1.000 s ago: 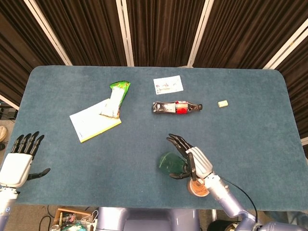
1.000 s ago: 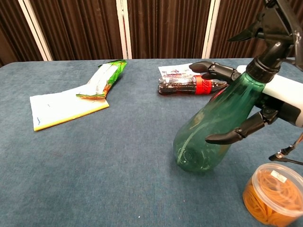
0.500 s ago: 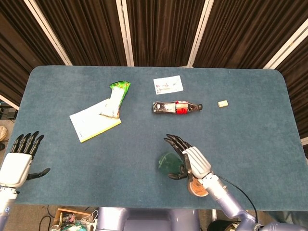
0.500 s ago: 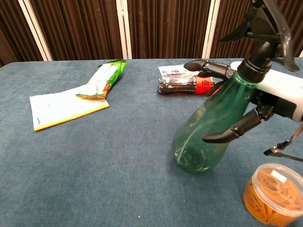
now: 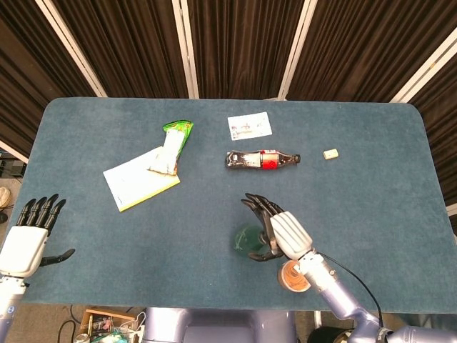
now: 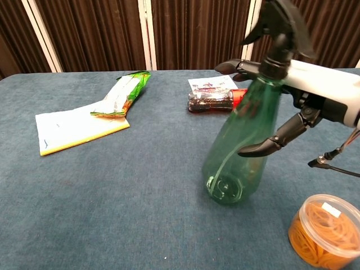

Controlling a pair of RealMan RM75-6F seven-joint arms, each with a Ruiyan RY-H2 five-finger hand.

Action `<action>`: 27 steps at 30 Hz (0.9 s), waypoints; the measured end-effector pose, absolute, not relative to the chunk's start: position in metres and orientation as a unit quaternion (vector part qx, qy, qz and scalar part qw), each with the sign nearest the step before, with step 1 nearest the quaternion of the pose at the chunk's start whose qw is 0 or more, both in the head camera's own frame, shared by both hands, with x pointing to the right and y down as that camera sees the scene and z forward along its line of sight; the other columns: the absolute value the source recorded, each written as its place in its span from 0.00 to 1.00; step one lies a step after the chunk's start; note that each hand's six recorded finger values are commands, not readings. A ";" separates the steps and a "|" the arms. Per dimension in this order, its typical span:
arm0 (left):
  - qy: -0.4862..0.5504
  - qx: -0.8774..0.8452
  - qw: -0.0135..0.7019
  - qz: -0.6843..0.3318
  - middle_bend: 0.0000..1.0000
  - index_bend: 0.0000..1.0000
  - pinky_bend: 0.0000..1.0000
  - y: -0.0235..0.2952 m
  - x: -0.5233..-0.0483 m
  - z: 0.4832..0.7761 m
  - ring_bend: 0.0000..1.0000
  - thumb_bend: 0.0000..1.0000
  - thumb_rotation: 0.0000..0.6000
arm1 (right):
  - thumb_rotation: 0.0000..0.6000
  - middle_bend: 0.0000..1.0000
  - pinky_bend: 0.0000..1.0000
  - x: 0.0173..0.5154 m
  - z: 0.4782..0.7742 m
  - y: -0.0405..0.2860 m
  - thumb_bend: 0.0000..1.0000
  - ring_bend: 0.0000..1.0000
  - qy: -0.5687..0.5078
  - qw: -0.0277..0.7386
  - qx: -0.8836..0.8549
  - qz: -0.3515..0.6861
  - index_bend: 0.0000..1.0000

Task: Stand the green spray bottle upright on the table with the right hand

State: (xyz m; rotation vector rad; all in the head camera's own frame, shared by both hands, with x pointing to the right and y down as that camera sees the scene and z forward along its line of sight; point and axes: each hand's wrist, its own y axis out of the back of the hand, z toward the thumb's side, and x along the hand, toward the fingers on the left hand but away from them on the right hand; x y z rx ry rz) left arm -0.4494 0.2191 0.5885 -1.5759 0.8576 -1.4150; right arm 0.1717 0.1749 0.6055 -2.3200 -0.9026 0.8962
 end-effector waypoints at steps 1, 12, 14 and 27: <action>0.341 -0.628 0.415 -0.563 0.00 0.00 0.05 0.219 -0.449 0.589 0.00 0.01 1.00 | 1.00 0.00 0.14 0.172 0.605 0.175 0.00 0.00 -0.329 0.246 -0.850 0.329 0.00; 0.342 -0.626 0.414 -0.565 0.00 0.00 0.05 0.219 -0.450 0.588 0.00 0.01 1.00 | 1.00 0.00 0.13 0.179 0.597 0.175 0.00 0.00 -0.326 0.255 -0.847 0.333 0.00; 0.342 -0.626 0.414 -0.565 0.00 0.00 0.05 0.219 -0.450 0.588 0.00 0.01 1.00 | 1.00 0.00 0.12 0.182 0.596 0.174 0.00 0.00 -0.328 0.254 -0.846 0.335 0.00; 0.344 -0.622 0.415 -0.568 0.00 0.00 0.05 0.219 -0.451 0.588 0.00 0.01 1.00 | 1.00 0.00 0.11 0.243 0.596 0.161 0.00 0.00 -0.351 0.282 -0.815 0.366 0.00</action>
